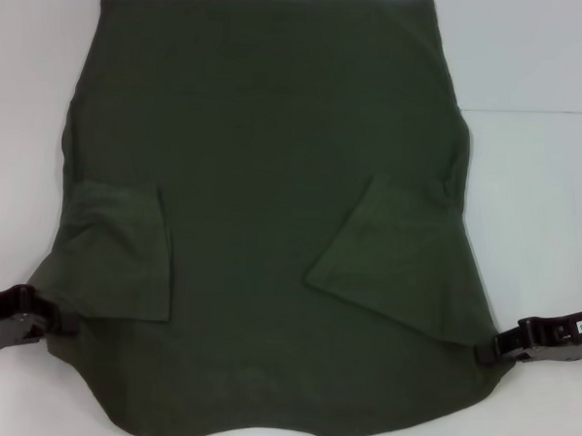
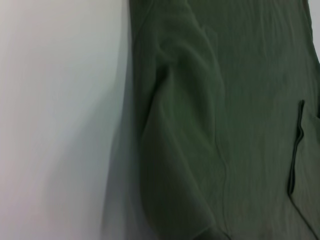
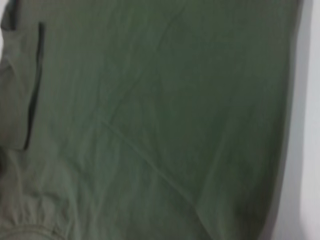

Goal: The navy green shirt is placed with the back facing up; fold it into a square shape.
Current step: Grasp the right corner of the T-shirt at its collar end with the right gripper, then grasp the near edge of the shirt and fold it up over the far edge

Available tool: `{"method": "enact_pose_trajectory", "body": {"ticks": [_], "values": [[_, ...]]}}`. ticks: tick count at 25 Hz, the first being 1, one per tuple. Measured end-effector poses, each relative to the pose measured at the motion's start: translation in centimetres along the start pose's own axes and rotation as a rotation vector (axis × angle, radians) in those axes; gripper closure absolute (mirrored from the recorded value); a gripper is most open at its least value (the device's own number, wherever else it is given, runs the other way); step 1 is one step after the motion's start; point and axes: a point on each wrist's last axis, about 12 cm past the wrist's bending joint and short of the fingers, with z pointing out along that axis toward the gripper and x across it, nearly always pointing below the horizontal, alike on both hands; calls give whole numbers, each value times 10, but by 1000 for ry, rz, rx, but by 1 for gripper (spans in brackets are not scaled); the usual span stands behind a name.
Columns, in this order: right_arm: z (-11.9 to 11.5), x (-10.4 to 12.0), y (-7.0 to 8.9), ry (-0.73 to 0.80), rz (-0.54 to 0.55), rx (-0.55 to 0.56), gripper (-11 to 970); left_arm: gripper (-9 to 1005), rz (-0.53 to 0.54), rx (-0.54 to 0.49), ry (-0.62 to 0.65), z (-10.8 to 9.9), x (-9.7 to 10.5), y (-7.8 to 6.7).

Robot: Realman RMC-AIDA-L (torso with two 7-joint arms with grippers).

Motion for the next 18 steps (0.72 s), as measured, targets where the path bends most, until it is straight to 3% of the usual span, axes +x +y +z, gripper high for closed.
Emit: {"method": "enact_pose_trajectory", "body": {"ticks": [9, 18], "values": [[-1, -2, 0, 1, -75, 11, 886, 967, 0, 2, 2, 0, 0, 0], [-5, -4, 0, -3, -113, 11, 932, 967, 4, 6, 7, -1, 0, -1]]}}
